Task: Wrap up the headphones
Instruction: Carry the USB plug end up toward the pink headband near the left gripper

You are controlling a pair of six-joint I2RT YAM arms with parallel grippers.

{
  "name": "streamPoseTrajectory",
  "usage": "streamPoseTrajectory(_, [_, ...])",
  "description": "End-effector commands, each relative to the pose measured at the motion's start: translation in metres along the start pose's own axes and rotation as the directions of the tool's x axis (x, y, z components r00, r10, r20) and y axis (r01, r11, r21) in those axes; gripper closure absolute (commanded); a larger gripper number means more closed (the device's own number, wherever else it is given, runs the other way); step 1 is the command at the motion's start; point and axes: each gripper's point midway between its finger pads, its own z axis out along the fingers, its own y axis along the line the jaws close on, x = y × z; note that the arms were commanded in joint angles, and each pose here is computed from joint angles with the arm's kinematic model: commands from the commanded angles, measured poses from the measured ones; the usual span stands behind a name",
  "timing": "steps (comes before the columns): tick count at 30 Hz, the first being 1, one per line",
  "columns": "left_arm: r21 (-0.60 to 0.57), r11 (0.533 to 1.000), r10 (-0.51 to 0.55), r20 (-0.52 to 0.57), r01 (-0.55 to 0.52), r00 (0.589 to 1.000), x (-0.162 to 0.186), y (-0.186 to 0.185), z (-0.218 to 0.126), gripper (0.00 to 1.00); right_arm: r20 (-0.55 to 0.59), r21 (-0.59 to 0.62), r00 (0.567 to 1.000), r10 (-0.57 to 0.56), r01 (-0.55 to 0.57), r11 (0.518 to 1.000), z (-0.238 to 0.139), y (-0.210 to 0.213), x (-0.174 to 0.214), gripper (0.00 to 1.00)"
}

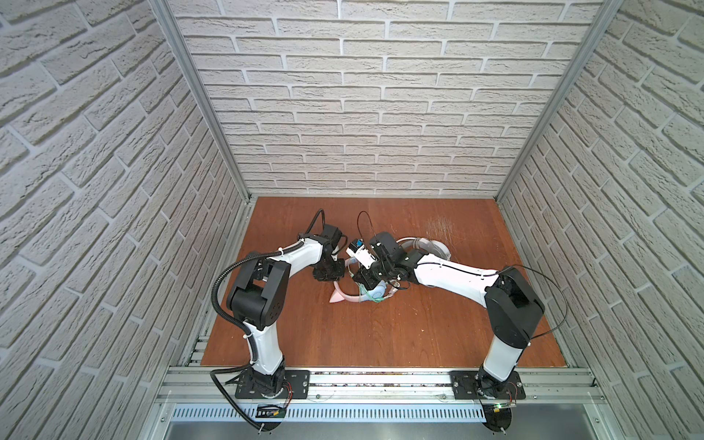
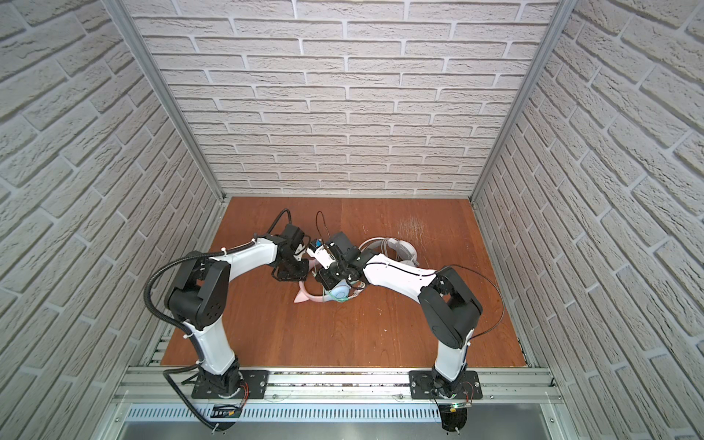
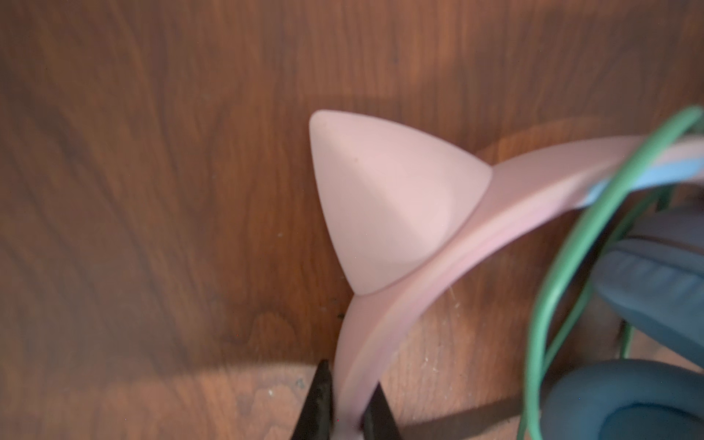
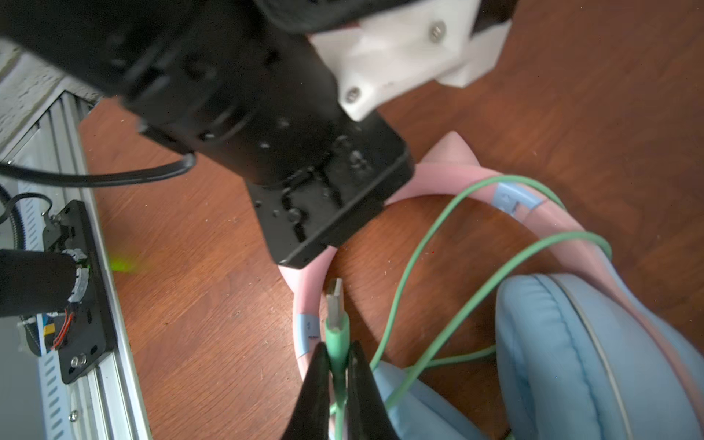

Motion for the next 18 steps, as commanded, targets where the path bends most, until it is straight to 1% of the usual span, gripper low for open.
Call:
streamPoseTrajectory(1, [0.019,1.000,-0.025,0.037,0.025,0.999,-0.003,-0.002,-0.018,0.92,-0.066,0.049,0.993,0.098,-0.095,0.994,0.008,-0.010,0.004,0.94])
streamPoseTrajectory(7, [0.039,0.998,-0.055,0.059,0.053,0.997,-0.006,-0.005,-0.023,0.92,-0.151,0.097,0.983,0.104,-0.090,0.991,0.024,-0.013,0.011,0.94])
streamPoseTrajectory(9, [0.043,0.997,-0.060,0.061,0.057,0.996,-0.006,-0.006,-0.023,0.92,-0.196,0.121,0.973,0.122,-0.099,0.988,0.034,-0.019,0.021,0.94])
streamPoseTrajectory(18, [0.045,0.997,-0.071,0.033,0.069,0.997,-0.001,-0.005,-0.013,0.91,-0.290,0.149,0.945,0.148,-0.108,0.983,0.060,-0.020,0.036,0.92])
